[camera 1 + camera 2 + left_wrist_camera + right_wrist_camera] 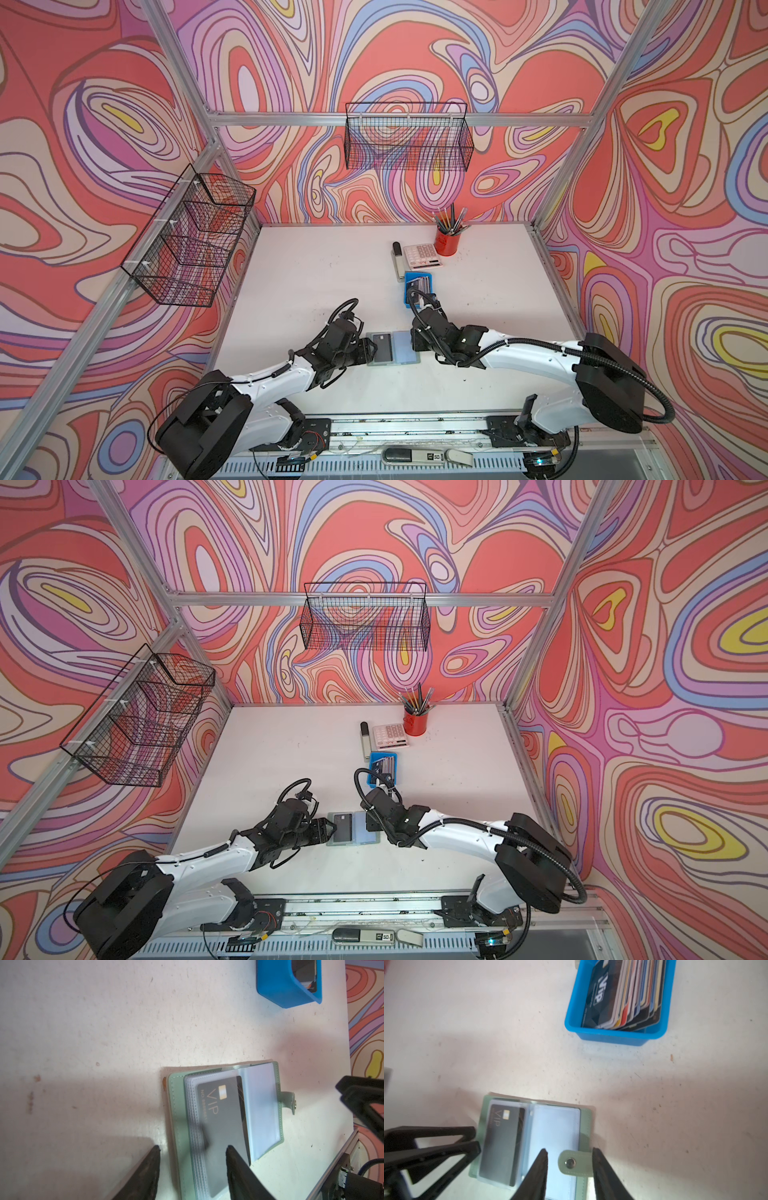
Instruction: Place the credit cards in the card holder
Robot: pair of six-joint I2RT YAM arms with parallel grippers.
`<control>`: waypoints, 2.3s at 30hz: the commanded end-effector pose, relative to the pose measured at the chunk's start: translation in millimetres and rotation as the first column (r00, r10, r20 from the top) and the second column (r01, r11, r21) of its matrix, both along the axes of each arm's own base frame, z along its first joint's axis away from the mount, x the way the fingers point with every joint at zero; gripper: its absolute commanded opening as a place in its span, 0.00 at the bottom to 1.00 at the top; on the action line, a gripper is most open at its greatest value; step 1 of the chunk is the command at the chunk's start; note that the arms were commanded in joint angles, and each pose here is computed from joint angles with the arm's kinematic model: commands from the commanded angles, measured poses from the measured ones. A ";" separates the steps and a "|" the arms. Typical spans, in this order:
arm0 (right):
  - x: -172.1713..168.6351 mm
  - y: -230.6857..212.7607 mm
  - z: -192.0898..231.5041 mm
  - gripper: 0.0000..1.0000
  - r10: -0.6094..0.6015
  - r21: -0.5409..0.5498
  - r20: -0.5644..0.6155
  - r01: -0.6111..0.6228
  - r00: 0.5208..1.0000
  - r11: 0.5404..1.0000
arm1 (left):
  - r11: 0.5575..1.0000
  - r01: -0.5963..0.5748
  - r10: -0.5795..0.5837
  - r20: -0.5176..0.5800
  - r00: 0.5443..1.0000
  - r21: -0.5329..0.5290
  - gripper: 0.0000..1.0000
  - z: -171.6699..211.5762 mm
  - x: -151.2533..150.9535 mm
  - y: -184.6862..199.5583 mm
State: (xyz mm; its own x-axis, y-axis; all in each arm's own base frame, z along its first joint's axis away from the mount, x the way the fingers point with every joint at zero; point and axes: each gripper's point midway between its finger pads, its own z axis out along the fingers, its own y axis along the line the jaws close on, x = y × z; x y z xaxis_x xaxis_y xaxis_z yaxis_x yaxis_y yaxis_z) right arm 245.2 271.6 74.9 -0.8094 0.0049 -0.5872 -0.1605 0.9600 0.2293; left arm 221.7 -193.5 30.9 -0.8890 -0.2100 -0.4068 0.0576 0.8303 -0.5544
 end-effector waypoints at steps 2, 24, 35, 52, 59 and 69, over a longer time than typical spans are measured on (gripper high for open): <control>-2.9 2.6 -2.8 0.37 0.004 -0.139 0.033 0.000 0.999 0.990 | 0.999 0.011 -0.010 -0.024 1.000 0.031 0.53 -7.3 -4.4 2.4; -4.3 13.2 -21.3 0.26 -0.009 -0.327 0.041 0.022 0.999 0.945 | 1.000 0.021 -0.021 -0.006 1.000 0.004 0.51 3.6 -4.3 -0.9; -5.5 11.4 -32.0 0.26 -0.008 -0.364 0.028 0.017 1.000 0.931 | 1.000 0.020 -0.020 -0.002 1.000 0.000 0.50 5.4 -4.2 -1.0; -5.7 18.1 -33.3 0.33 0.005 -0.364 0.021 0.003 1.000 0.931 | 1.000 0.022 -0.022 -0.003 1.000 -0.004 0.50 5.1 -4.1 -2.1; -5.7 16.3 -31.7 0.23 -0.005 -0.371 0.030 0.016 1.000 0.928 | 1.000 0.024 -0.024 -0.005 1.000 -0.006 0.49 4.7 -4.3 -2.6; -5.2 12.2 -29.6 0.29 -0.015 -0.381 0.039 0.029 0.999 0.924 | 1.000 0.023 -0.023 -0.002 1.000 -0.007 0.49 6.0 -4.7 -1.9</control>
State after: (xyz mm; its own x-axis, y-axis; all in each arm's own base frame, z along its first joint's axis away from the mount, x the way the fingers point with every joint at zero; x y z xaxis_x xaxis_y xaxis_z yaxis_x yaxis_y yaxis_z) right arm 239.3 285.7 41.1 -0.7986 -0.2098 -0.5641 -0.1559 0.9774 -0.1428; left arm 216.9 -193.3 32.1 -0.8968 -0.2025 -0.3934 0.0583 0.8273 -0.5588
